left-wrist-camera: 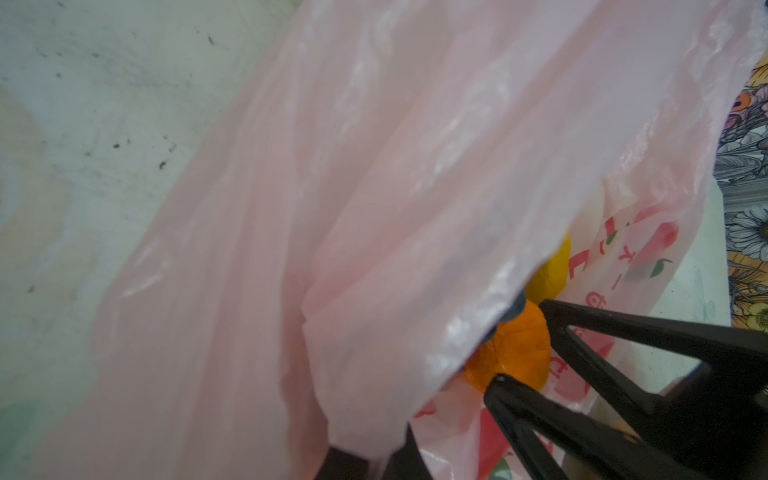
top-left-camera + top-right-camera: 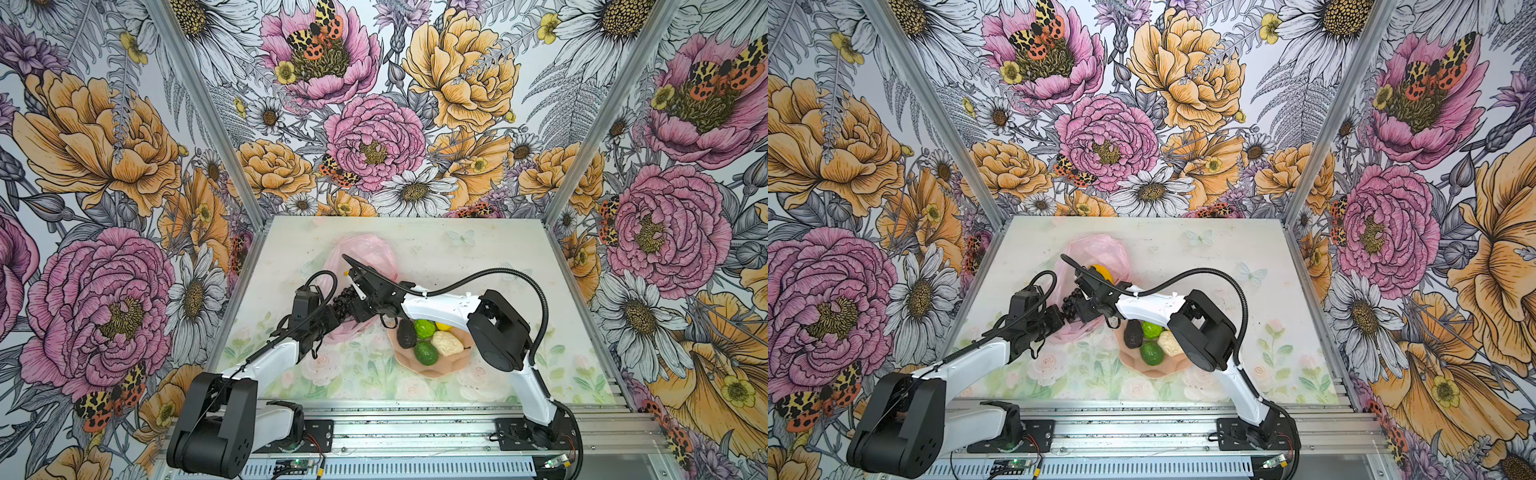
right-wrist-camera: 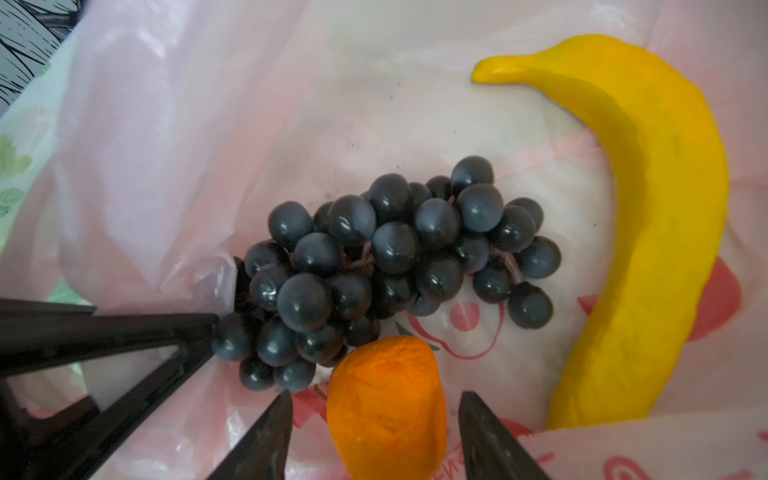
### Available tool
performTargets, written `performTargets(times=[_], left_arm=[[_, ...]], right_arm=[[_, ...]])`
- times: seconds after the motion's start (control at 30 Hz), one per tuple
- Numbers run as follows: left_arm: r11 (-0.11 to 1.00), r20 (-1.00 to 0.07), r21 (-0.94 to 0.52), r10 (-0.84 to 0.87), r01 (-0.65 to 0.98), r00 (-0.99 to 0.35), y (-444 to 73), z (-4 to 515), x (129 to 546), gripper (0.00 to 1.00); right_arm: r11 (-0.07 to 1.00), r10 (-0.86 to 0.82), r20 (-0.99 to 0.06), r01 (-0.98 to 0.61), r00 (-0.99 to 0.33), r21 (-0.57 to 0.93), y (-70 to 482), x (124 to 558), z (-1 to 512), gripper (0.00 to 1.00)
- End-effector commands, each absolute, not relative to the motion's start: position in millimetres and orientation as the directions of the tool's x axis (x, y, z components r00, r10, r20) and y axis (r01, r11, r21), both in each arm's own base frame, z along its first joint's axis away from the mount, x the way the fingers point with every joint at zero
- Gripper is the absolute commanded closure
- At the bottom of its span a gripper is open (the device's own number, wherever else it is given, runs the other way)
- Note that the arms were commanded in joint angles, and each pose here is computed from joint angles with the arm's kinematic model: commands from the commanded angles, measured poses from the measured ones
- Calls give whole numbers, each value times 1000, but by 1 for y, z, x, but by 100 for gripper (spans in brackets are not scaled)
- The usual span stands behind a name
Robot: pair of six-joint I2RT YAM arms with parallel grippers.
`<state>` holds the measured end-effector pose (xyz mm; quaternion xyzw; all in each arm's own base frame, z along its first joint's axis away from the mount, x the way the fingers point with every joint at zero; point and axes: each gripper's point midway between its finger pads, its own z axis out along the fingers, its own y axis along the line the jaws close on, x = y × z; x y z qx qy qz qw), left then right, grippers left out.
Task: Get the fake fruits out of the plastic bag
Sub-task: 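Close the right gripper on the orange fruit and lift it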
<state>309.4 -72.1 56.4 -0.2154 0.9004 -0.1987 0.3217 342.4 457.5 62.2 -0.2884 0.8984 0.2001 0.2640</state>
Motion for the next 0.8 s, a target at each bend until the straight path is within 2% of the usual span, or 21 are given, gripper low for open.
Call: performTargets(times=[0.0, 0.23, 0.4, 0.57, 0.77], left_arm=[[838, -522, -499, -494, -220, -696, -76, 61, 311, 92], [838, -523, -499, -493, -220, -695, -75, 61, 311, 92], [838, -525, -497, -496, -225, -692, -74, 61, 311, 92], [839, -524, -495, -495, -226, -693, -75, 61, 312, 92], [842, -510, -487, -491, -234, -706, -76, 59, 313, 92]], right_arm=[[765, -392, -592, -607, -704, 215, 459, 352, 60, 42], [769, -384, -595, -601, -706, 216, 459, 356, 60, 57], [773, -369, -598, -592, -712, 228, 458, 359, 64, 65], [784, -313, -621, -564, -718, 257, 452, 365, 86, 68], [730, -166, -654, -538, -738, 422, 448, 365, 134, 68]])
